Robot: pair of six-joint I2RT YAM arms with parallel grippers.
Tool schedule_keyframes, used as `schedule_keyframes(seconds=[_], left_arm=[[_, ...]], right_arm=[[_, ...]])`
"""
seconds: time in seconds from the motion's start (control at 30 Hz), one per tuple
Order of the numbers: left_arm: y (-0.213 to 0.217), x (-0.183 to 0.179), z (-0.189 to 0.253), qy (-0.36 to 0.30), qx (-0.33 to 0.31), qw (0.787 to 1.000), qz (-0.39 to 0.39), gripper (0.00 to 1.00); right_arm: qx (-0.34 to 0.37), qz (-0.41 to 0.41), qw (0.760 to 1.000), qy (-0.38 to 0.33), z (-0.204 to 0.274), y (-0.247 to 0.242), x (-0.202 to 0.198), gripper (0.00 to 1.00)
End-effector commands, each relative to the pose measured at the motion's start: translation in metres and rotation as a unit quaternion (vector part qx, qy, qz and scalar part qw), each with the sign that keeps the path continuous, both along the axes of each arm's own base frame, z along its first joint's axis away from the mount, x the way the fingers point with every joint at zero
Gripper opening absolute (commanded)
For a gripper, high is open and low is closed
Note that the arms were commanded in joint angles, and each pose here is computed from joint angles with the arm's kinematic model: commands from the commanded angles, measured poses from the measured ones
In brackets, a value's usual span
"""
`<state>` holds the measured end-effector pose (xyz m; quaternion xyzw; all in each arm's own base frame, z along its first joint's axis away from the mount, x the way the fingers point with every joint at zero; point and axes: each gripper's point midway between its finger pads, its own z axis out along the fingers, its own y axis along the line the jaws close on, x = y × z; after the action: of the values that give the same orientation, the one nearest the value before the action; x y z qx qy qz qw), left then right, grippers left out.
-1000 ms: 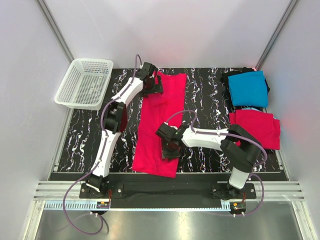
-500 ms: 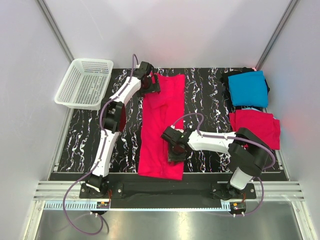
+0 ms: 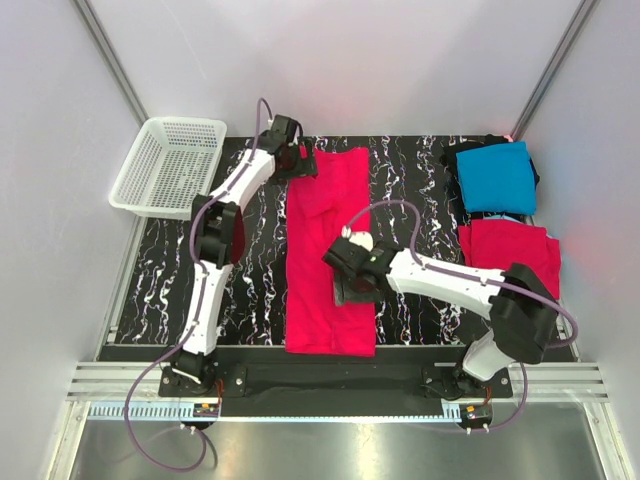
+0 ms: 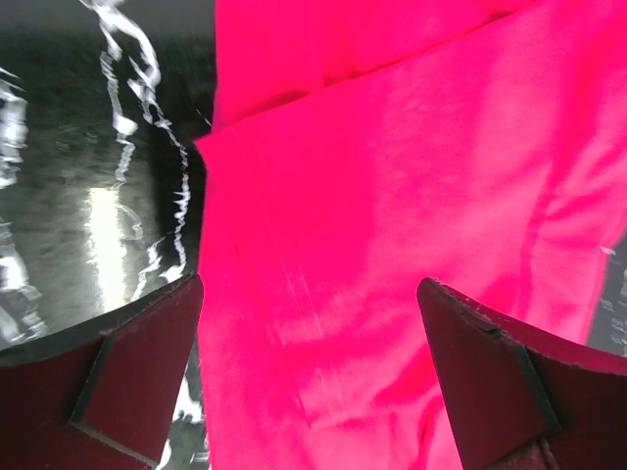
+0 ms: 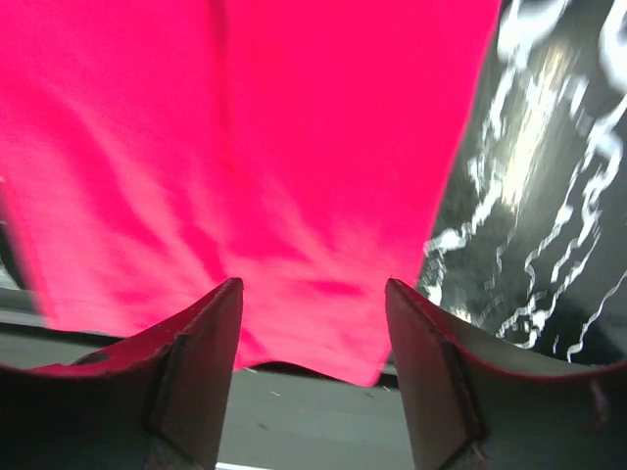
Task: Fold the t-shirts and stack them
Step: Fold the tshirt
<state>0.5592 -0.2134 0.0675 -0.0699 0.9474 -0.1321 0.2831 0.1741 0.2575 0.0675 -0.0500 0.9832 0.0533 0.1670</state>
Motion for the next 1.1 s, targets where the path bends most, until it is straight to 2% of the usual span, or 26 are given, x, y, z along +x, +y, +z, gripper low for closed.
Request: schedule_keyframes(seconds=[0.0, 0.03, 0.13, 0.17, 0.27, 0.3, 0.4, 0.5, 0.7, 0.83, 0.87, 0.93, 1.0, 1.07], left_arm=[[0.012, 0.011, 0.096, -0.100, -0.015, 0.995, 0.005, 0.99], [0.015, 0.006, 0.109, -0.105, -0.018, 0.994, 0.006, 0.99], [0.032, -0.009, 0.106, -0.094, 0.011, 0.995, 0.035, 0.99], [0.037, -0.014, 0.120, -0.103, 0.010, 0.994, 0.044, 0.99], [0.044, -0.035, 0.113, -0.078, 0.009, 0.995, 0.055, 0.99], [0.045, -0.043, 0.123, -0.082, 0.002, 0.995, 0.054, 0.99], [0.037, -0.067, 0.113, -0.050, -0.024, 0.998, 0.032, 0.99], [0.021, -0.091, 0.095, -0.009, -0.050, 0.999, -0.006, 0.99], [0.014, -0.111, 0.060, 0.043, -0.051, 0.998, -0.012, 0.99], [0.002, -0.109, 0.052, 0.054, -0.064, 0.996, -0.027, 0.99], [-0.003, -0.109, 0.047, 0.062, -0.073, 0.995, -0.035, 0.99], [-0.016, -0.100, 0.055, 0.052, -0.095, 0.993, -0.050, 0.99], [-0.032, -0.097, 0.048, 0.063, -0.124, 0.988, -0.073, 0.99], [-0.044, -0.088, 0.056, 0.053, -0.141, 0.985, -0.081, 0.99]], right_arm=[[-0.001, -0.012, 0.997, -0.079, 0.042, -0.005, 0.034, 0.69], [-0.004, -0.035, 0.996, -0.079, 0.043, -0.013, 0.047, 0.70], [-0.004, -0.072, 0.996, -0.056, 0.035, -0.032, 0.074, 0.70], [0.002, -0.098, 0.993, -0.059, 0.035, -0.045, 0.095, 0.70], [0.025, -0.100, 0.993, -0.066, 0.038, -0.054, 0.141, 0.70], [0.045, -0.086, 0.992, -0.084, 0.051, -0.046, 0.161, 0.70], [0.050, -0.051, 0.994, -0.088, 0.045, -0.040, 0.197, 0.69], [0.075, -0.007, 0.992, -0.101, 0.049, -0.012, 0.238, 0.68], [0.112, -0.010, 0.988, -0.101, 0.039, -0.003, 0.294, 0.66], [0.110, -0.038, 0.990, -0.086, 0.008, -0.020, 0.323, 0.47], [0.114, -0.038, 0.989, -0.082, 0.004, -0.021, 0.326, 0.29], [0.121, -0.037, 0.989, -0.074, -0.006, -0.018, 0.332, 0.10], [0.123, -0.040, 0.989, -0.071, -0.012, -0.020, 0.337, 0.00], [0.128, -0.037, 0.988, -0.071, -0.016, -0.016, 0.342, 0.00]])
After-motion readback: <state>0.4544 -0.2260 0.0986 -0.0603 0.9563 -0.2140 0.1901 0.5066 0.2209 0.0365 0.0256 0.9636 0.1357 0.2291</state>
